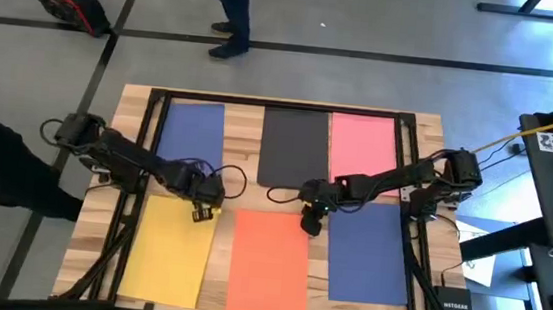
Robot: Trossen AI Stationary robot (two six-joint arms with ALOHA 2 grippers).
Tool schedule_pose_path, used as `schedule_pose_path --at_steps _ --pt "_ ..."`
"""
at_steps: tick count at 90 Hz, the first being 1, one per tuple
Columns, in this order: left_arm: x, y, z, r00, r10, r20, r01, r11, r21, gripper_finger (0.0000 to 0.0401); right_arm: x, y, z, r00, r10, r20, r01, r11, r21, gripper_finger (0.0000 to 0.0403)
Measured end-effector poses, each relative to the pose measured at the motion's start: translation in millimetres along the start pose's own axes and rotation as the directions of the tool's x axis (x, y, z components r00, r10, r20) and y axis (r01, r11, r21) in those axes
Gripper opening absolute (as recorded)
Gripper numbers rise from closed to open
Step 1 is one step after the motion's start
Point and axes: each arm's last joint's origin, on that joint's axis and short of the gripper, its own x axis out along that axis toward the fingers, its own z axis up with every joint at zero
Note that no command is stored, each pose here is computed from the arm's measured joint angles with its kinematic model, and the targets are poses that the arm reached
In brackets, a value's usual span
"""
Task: Organize paper
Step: Stack the orange paper on top of the stacked orange papers, then stack the blue paper on top of the stacked blue papers
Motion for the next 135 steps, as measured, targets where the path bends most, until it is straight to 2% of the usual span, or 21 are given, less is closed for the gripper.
schedule_pose_path --at_steps 19,32,51,71,93,135 --pt "10 13 -1 0.999 0.043 -0.003 -0.043 0.999 -0.002 0.0051 0 -1 -2 1.0 -0.001 -0.02 0.002 1.0 0.021 0.0058" --pt "17 19 -1 1.0 0.028 0.012 -0.028 1.0 -0.002 0.0082 0 0 -2 0.999 0.021 -0.032 -0.021 1.0 0.023 0.0086" --pt "24 24 -3 1.0 0.017 0.02 -0.018 0.999 0.031 0.0112 -1 0 -2 0.999 0.022 -0.032 -0.021 1.0 0.023 0.0101" --pt "34 35 -6 0.999 0.008 0.033 -0.008 1.0 -0.012 0.0116 -1 0 -2 0.999 0.021 -0.032 -0.021 1.0 0.024 0.0101" --pt "41 45 4 0.992 0.008 0.125 -0.014 0.999 0.044 0.0116 -1 0 -2 0.999 0.021 -0.031 -0.02 1.0 0.023 0.0101" --pt "57 65 0 0.977 0.0 0.213 0.036 0.986 -0.165 0.0116 -1 0 -1 0.999 0.019 -0.029 -0.018 1.0 0.023 0.0101"
